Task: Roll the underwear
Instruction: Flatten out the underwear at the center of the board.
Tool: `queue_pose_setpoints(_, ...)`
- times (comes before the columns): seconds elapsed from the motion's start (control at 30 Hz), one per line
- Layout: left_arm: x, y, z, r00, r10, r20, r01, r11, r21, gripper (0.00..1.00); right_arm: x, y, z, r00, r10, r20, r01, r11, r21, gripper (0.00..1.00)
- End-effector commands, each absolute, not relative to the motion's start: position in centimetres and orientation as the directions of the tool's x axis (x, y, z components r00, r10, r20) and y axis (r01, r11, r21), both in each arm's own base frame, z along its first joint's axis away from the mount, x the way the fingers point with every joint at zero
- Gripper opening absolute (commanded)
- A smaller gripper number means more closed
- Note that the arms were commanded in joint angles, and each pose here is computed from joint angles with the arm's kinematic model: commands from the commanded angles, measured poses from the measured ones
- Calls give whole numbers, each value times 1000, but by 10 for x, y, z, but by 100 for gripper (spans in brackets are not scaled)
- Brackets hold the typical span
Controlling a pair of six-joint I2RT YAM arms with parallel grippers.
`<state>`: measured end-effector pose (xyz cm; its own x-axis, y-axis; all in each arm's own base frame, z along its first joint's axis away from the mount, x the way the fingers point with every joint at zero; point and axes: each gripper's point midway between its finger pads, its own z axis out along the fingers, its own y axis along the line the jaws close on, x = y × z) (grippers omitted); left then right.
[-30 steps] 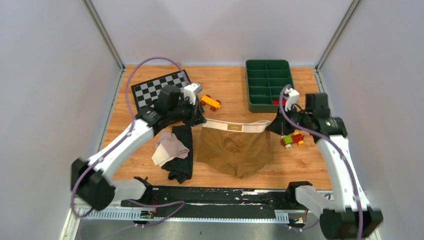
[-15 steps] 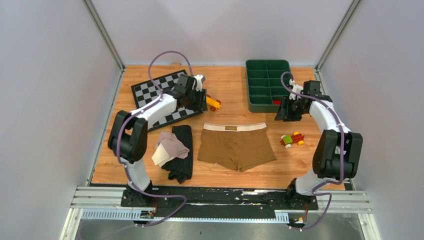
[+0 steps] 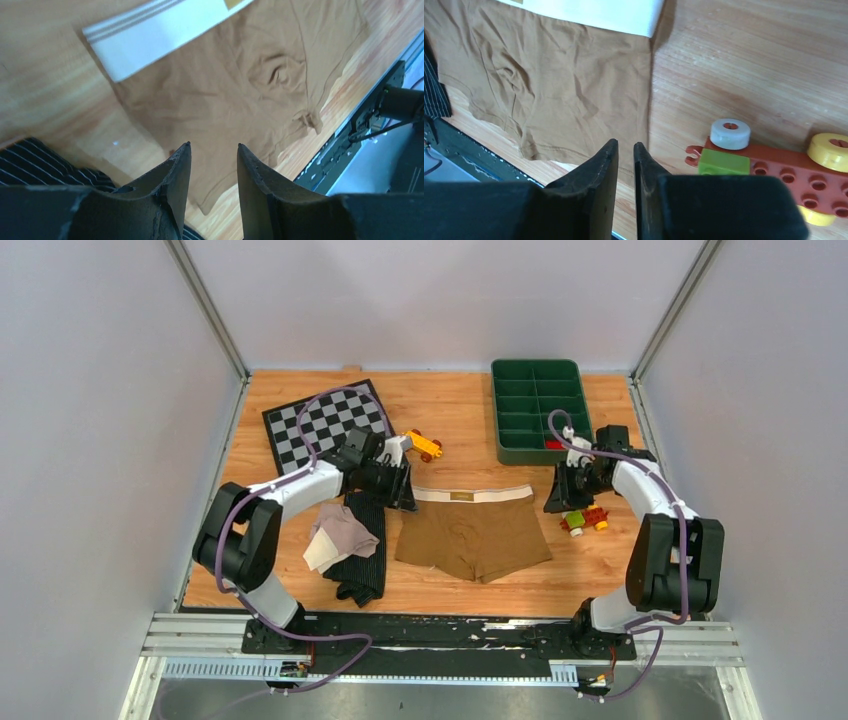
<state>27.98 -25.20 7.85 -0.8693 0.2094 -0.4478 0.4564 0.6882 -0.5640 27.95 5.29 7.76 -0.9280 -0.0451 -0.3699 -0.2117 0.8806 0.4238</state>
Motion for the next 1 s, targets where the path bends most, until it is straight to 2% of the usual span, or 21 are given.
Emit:
queue_pose_setpoints(0.0,276,-254,92,-854,177,-490,472,660,-585,47,281,69,86,-894,-157,-420,-341,847,407,17)
queue_pose_setpoints(0.17,286,-259,86,-865,174,-470,454,670,-587,46,283,85,76,-786,-408,-464,-575,759,306,15)
queue_pose_setpoints(0.27,296,-264,89,-858,174,-483,464,664,-586,44,278,91,65,-742,-510,-435,-653,695,300,12)
queue_pose_setpoints(0.43,310,-266,76,-865,192,-463,455,688,-566,44,271,85,37,-761,-562,-323,-646,701,303,5)
queue_pose_setpoints(0.53,326,-259,62,-855,208,-475,458,733,-503,44,262,77,26,-766,-586,-263,-642,716,274,4)
queue_pose_setpoints(0.73,336,-263,46,-875,212,-436,437,733,-521,44,229,63,15,-746,-648,-153,-665,712,225,3)
queue_pose_setpoints(0.97,346,-263,47,-866,196,-460,438,741,-509,44,205,60,11,-735,-671,-102,-672,698,248,0)
